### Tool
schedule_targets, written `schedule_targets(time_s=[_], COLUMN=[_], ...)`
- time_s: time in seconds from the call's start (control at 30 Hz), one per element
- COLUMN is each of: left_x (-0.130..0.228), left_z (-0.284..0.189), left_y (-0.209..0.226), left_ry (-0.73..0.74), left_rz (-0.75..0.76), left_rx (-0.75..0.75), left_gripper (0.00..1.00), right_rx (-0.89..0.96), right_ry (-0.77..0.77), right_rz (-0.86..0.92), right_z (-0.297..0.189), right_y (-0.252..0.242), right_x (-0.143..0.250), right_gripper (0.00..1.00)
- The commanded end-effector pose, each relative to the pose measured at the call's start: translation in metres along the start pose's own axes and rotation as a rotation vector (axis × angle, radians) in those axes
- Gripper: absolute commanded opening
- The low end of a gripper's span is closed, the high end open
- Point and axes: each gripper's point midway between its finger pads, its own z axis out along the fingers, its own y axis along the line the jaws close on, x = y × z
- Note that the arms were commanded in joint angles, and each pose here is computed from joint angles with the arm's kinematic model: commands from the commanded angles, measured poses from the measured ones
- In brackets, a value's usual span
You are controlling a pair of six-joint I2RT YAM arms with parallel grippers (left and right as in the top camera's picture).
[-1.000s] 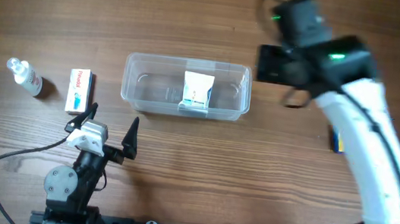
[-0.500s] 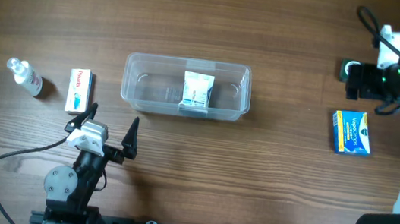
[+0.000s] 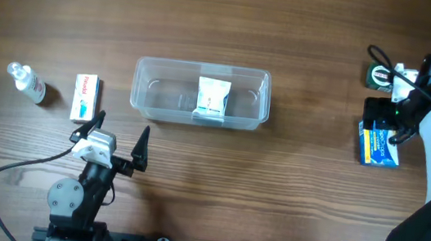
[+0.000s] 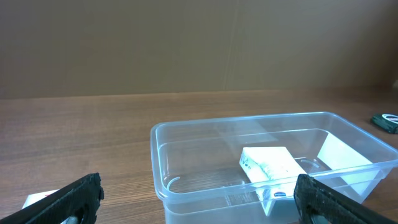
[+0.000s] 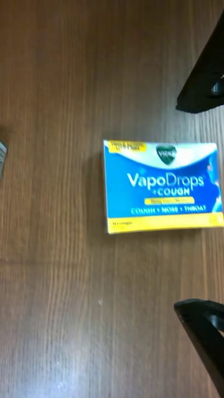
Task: Pack container
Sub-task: 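Grasp the blue-yellow VapoDrops box with the right gripper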
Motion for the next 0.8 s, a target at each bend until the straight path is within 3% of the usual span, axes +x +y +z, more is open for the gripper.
schedule_targets(time_s=[0.0, 0.23, 0.77], left_x=[0.002, 0.002, 0.002], left_z=[0.000, 0.000, 0.000], left_y=[0.003, 0.003, 0.003], left_ry=[0.001, 0.001, 0.002], left_rz=[0.015, 0.015, 0.015], left_rx=[-0.012, -0.012, -0.012], left_gripper=[1.00, 1.00, 1.00], right_rx=[0.001, 0.001, 0.025], right_ry=[0.066, 0.160, 0.281], right_rz=[-0.014, 0.005, 0.053], right_z=[0.028, 0.068, 0.077], right_y=[-0.011, -0.012, -0.009], right_x=[0.010, 0.023, 0.061], right_gripper=[0.98, 0.99, 1.00])
